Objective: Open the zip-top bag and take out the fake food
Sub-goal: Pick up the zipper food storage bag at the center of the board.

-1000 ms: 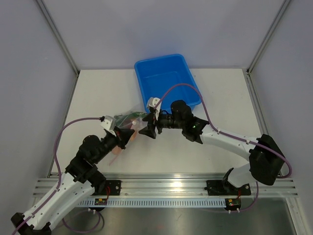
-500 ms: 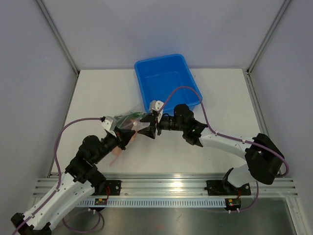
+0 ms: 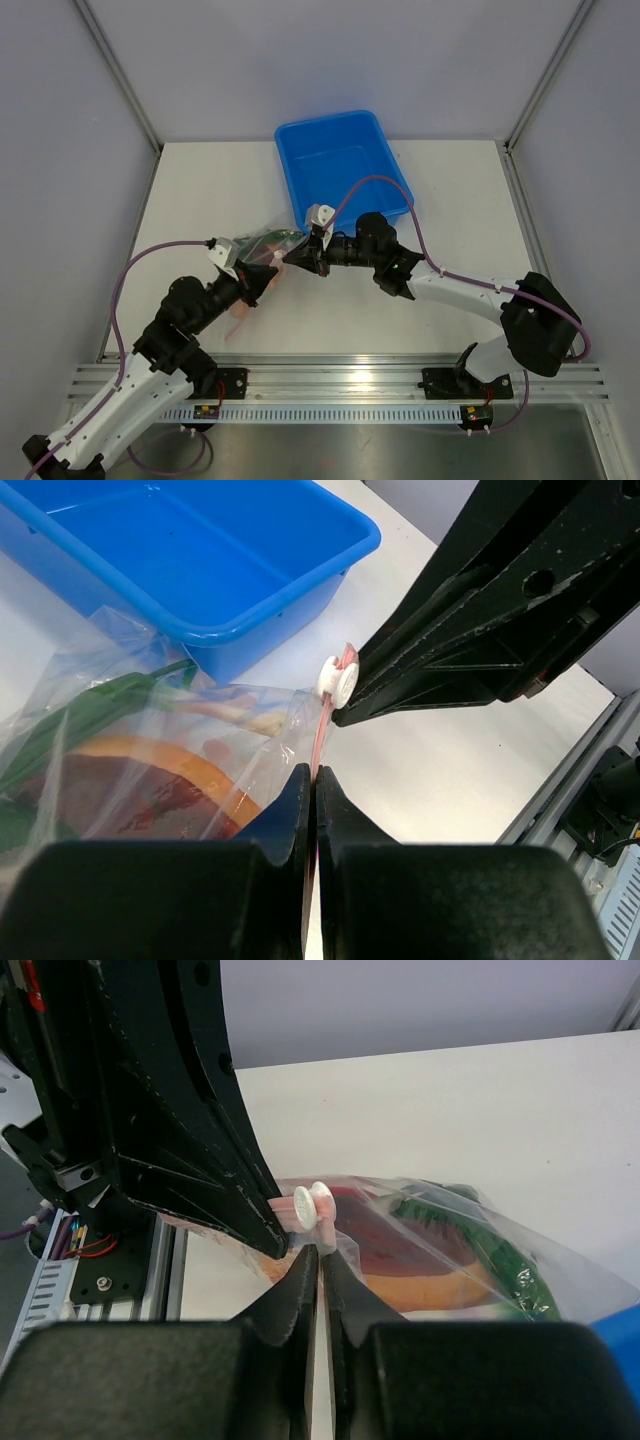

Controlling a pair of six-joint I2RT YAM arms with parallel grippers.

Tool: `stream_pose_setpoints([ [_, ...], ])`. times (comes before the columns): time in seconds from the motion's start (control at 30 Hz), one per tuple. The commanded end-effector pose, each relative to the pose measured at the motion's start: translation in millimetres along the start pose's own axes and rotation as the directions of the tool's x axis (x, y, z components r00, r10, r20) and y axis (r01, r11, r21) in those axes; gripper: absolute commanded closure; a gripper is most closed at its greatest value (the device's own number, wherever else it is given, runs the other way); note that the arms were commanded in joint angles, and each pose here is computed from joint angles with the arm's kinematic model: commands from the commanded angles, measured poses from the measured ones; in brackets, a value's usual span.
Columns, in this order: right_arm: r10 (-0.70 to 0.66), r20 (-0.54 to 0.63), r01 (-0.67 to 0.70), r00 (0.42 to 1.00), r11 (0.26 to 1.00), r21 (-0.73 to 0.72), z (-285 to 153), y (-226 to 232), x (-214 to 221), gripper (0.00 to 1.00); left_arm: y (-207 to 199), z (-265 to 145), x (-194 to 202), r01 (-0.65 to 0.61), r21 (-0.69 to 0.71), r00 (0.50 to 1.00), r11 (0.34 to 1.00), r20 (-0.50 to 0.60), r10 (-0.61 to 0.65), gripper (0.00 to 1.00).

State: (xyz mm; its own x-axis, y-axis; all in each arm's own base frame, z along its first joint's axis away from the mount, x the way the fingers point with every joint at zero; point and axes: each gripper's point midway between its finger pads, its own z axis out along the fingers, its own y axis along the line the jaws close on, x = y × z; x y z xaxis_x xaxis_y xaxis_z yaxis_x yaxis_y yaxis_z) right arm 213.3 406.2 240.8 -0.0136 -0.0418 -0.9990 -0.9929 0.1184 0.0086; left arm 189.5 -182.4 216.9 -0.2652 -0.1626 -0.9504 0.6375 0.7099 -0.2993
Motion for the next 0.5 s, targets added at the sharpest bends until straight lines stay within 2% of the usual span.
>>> stream_pose_setpoints([
  [0.0,-0.023,0.045,0.025,0.999,0.999,-0.038,2.7,3.4,-14.4,0.91,-15.0,-1.1,-33.3,-0.009,0.056,0.995,0.998,0.105,0.003,1.0],
  [0.03,-0.023,0.045,0.025,0.999,0.999,-0.039,2.4,3.9,-14.7,0.97,-13.7,-1.1,-32.6,-0.008,0.049,0.995,0.999,0.102,0.003,1.0],
  [0.13,-0.018,0.041,0.019,0.999,0.999,-0.032,2.4,2.7,-14.1,1.0,-12.8,-1.5,-34.0,-0.006,0.042,0.994,0.999,0.106,0.001,1.0],
  [0.23,-0.009,0.032,0.009,0.999,1.0,-0.016,2.4,-0.1,-13.9,1.0,-11.6,-3.2,-35.0,-0.001,0.033,0.994,0.999,0.112,-0.003,0.83],
  [0.27,0.005,0.02,-0.005,1.0,1.0,-0.011,3.0,-1.0,-12.5,1.0,-11.9,-4.0,-35.6,-0.001,0.034,0.993,0.999,0.116,-0.003,0.69],
  [0.37,0.032,-0.001,-0.032,0.999,0.999,-0.012,5.5,-2.0,-10.5,1.0,-11.2,-8.9,-39.6,-0.002,0.03,0.989,1.0,0.147,-0.002,0.5],
  [0.47,0.049,-0.007,-0.049,0.999,0.999,-0.011,7.2,-2.6,-10.6,1.0,-12.1,-13.3,-43.7,-0.007,0.035,0.984,0.999,0.179,0.001,0.47],
])
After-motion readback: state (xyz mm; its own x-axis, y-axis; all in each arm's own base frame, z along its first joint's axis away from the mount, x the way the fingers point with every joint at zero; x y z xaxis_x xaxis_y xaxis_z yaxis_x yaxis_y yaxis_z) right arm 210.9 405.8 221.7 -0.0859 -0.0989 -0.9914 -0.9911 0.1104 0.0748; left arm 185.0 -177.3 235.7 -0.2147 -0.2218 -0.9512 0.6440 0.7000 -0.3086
